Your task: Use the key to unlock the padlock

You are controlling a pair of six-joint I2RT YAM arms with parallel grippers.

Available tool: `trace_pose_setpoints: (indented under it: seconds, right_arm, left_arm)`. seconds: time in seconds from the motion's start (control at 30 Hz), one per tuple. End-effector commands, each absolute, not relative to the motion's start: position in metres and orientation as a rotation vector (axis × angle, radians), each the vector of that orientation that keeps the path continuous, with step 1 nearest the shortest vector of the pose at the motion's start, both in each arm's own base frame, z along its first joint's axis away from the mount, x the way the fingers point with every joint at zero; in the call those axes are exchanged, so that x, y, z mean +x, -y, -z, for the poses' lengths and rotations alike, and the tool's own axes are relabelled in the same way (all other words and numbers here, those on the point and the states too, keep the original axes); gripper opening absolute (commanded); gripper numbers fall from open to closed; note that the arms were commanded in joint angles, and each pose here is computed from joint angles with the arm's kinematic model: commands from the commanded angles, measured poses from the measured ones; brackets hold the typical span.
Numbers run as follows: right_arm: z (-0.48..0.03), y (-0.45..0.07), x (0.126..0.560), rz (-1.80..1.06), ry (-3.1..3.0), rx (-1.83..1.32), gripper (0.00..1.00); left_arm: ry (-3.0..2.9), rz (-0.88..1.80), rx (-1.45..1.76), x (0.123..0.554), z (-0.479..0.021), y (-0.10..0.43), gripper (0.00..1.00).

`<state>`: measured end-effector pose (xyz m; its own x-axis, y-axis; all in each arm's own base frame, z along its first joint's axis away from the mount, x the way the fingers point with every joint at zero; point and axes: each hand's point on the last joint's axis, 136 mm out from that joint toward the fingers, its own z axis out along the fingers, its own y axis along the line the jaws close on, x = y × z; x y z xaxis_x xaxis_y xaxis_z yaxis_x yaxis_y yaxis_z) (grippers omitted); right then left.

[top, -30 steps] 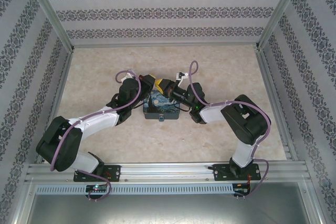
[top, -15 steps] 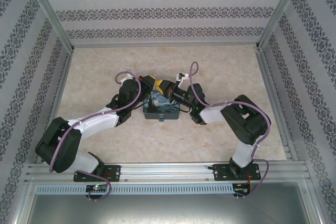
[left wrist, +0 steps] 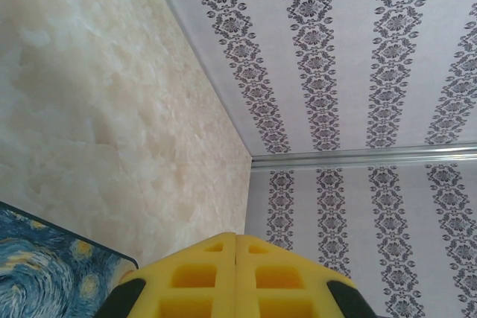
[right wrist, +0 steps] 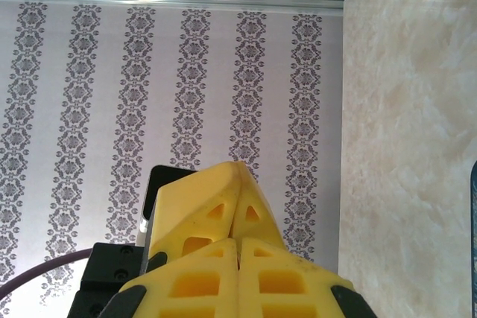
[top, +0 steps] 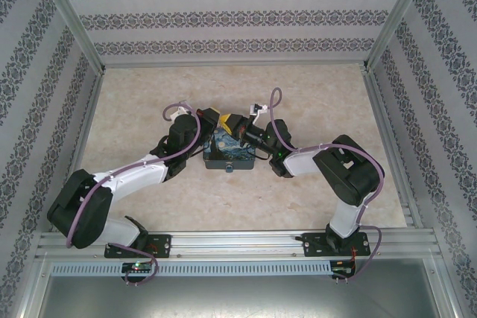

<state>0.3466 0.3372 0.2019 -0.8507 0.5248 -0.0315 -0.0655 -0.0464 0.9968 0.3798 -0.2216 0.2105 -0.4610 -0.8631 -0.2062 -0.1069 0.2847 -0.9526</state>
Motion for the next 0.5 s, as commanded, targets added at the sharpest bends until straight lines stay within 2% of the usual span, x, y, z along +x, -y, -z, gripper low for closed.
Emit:
trace_pose_setpoints:
  seconds: [0.0, 0.03, 0.1, 0.2, 0.37, 0.47]
  right_arm:
    - [-0.194, -0.327, 0.353, -1.909, -1.813, 0.529, 0.0]
    - [-0.193, -0.326, 0.352, -1.905, -1.818, 0.53, 0.0]
    - [-0.19, -0.323, 0.348, -1.897, -1.831, 0.526, 0.0]
    - [-0.185, -0.317, 0.341, -1.878, -1.859, 0.519, 0.0]
    - [-0.175, -0.309, 0.322, -1.849, -1.926, 0.482, 0.0]
    - [-0.168, -0.302, 0.307, -1.83, -1.962, 0.462, 0.0]
  left_arm:
    - [-1.75, 1.256, -0.863, 0.373, -0.227, 0.221, 0.3]
    - [-1.755, 1.248, -0.861, 0.372, -0.227, 0.219, 0.45]
    - [-1.761, 1.233, -0.843, 0.368, -0.231, 0.216, 0.67]
    - [-1.79, 1.179, -0.822, 0.356, -0.232, 0.205, 0.85]
    - [-1.922, 1.084, -0.709, 0.327, -0.224, 0.195, 1.0]
    - [-2.063, 1.019, -0.569, 0.307, -0.212, 0.198, 1.0]
